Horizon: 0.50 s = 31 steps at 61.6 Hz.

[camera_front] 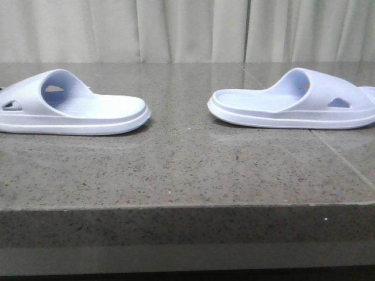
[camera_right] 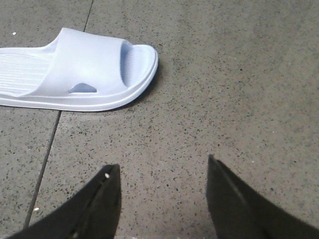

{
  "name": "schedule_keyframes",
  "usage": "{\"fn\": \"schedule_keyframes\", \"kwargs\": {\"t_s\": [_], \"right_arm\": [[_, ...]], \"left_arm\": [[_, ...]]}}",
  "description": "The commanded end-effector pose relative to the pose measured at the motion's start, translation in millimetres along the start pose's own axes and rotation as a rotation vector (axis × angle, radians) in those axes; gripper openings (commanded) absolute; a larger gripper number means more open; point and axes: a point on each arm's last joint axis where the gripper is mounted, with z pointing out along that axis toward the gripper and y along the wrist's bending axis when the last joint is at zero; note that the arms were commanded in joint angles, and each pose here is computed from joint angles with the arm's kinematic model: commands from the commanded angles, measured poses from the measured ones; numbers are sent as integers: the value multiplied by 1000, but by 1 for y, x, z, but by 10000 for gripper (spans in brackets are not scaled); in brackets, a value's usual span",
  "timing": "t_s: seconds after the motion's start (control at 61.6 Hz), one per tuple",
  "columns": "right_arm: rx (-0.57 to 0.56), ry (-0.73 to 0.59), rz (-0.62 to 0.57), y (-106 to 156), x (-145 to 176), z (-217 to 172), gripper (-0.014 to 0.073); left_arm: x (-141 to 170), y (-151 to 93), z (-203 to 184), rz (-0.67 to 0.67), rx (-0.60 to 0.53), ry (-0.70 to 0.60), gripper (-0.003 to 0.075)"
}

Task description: Insert blue slippers together front up

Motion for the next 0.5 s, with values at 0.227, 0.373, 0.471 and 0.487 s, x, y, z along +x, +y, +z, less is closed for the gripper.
{"fn": "schedule_keyframes", "kwargs": {"t_s": [0.227, 0.373, 0.471, 0.487], "right_arm": [[1, -113, -8, 0, -18, -4, 417], [-6, -87, 5, 1, -16, -3, 417], [-30, -72, 41, 3, -15, -2, 417], [-35, -69, 47, 3, -15, -2, 417]], "left_arm": [[-1, -63, -49, 153, 74, -116, -20], [20, -82, -68, 141, 93, -199, -20], [36, -88, -75, 110, 120, -257, -20], [38, -89, -75, 108, 125, -263, -20]]}}
